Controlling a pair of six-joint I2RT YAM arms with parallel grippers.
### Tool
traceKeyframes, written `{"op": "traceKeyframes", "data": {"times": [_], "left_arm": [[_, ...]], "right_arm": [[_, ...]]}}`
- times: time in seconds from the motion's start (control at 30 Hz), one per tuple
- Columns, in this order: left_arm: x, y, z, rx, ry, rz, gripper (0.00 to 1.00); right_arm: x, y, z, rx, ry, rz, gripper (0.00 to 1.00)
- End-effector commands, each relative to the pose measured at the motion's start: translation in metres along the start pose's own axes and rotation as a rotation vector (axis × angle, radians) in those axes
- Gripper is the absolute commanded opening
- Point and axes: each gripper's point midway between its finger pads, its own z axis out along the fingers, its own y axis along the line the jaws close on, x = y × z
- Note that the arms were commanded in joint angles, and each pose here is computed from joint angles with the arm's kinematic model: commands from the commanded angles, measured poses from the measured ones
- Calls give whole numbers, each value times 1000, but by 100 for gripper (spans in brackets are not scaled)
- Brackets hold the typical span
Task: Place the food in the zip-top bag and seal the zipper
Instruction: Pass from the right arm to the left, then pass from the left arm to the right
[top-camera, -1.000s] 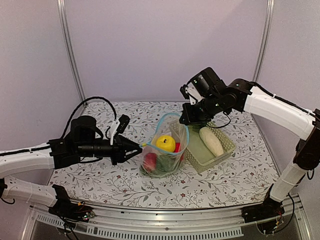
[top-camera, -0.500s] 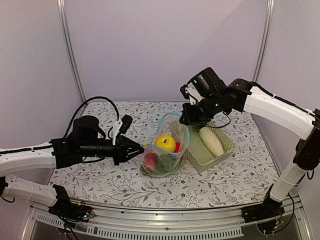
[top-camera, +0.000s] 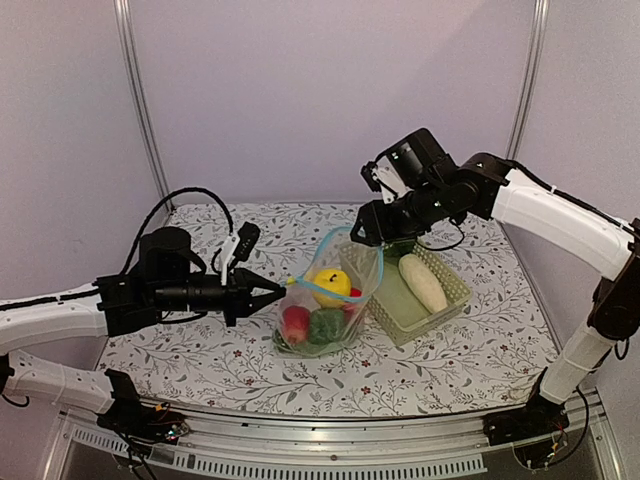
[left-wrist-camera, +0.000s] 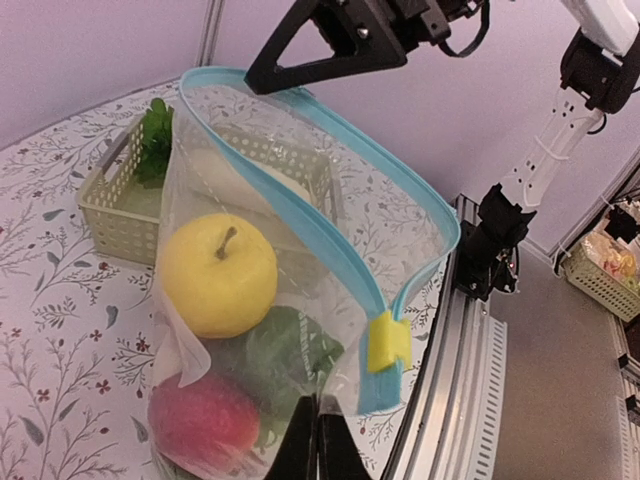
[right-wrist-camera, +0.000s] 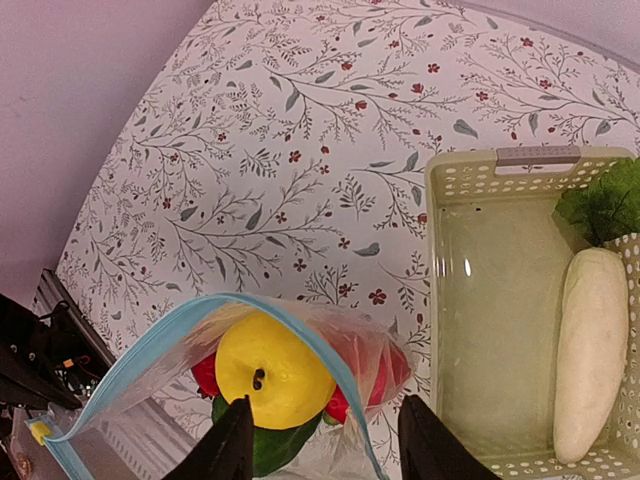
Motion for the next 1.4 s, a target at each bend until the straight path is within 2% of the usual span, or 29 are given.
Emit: {"op": "traceKeyframes", "data": {"times": [0.0,0.07,0.2,0.43,0.57,0.9,1.37], "left_arm": [[-33,-14,-10,18,-69,27,0],[-32,-16,-9,29,-51,28,0],[-32,-16,-7,31,-31,26,0],[-31,-19,-6,47,-27,19,0],[-30,-20,-6,52,-21,17,0],[-30,-20,-6,57,-18,18,0],[-32,-21,-8,56,-25,22,0]], "right_arm": [[-25,14,-45,-54,-110,-109,62],[-27,24,-59,-89,-141,-169,69],[-21,58,-78,-191,-161,-335,71],[3,121,-77,-439,-121,-583,66],[13,140,-67,-525,-95,-678,61],[29,161,-41,-640,-53,-796,54],[45,165,-11,-685,33,-784,42]]}}
